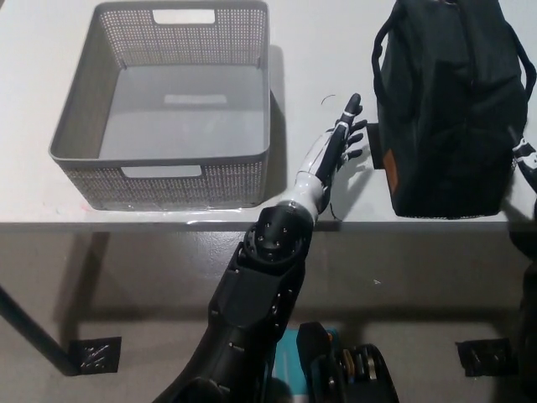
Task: Use both hands to pick up a lunch bag on the right hand side and place it into a container on the left hand side
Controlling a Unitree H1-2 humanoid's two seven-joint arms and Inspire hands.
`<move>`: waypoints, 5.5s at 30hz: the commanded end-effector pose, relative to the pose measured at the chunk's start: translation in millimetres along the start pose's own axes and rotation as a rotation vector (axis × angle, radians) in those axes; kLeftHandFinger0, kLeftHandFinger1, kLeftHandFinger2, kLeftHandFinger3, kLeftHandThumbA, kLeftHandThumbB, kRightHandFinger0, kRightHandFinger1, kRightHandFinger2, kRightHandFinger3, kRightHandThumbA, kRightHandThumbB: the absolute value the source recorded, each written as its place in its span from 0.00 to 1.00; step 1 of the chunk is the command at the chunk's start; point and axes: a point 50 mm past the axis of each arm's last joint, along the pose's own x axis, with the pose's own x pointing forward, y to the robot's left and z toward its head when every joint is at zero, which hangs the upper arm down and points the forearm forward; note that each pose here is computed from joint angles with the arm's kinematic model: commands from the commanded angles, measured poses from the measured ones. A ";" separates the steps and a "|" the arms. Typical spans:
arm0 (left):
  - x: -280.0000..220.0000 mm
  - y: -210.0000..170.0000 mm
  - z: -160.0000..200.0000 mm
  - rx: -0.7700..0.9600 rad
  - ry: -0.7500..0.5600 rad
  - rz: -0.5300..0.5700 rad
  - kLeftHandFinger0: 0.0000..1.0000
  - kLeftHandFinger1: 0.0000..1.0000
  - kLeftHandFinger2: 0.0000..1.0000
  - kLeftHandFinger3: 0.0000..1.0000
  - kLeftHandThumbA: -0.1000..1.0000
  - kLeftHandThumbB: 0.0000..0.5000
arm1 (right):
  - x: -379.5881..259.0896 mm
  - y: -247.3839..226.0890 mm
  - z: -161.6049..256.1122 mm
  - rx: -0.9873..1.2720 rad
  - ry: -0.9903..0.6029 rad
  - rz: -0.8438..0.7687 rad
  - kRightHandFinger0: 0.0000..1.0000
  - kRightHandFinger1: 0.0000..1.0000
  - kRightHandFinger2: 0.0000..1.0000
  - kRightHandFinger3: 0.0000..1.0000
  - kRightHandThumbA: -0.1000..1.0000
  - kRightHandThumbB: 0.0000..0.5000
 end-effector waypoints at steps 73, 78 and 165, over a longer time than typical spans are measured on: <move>53.1 -24.1 164.7 0.338 -0.168 -0.098 1.00 1.00 1.00 1.00 1.00 0.59 | 71.0 223.7 44.3 0.325 0.142 0.271 1.00 1.00 1.00 1.00 1.00 0.30; 55.5 -21.7 189.1 0.358 -0.225 -0.087 1.00 1.00 1.00 1.00 1.00 0.64 | 84.3 233.0 68.7 0.273 0.127 0.264 1.00 1.00 1.00 1.00 1.00 0.36; -52.3 210.2 223.3 0.035 -0.412 0.428 1.00 1.00 1.00 1.00 1.00 0.60 | 59.3 466.9 85.6 0.051 0.232 0.932 1.00 1.00 1.00 1.00 1.00 0.35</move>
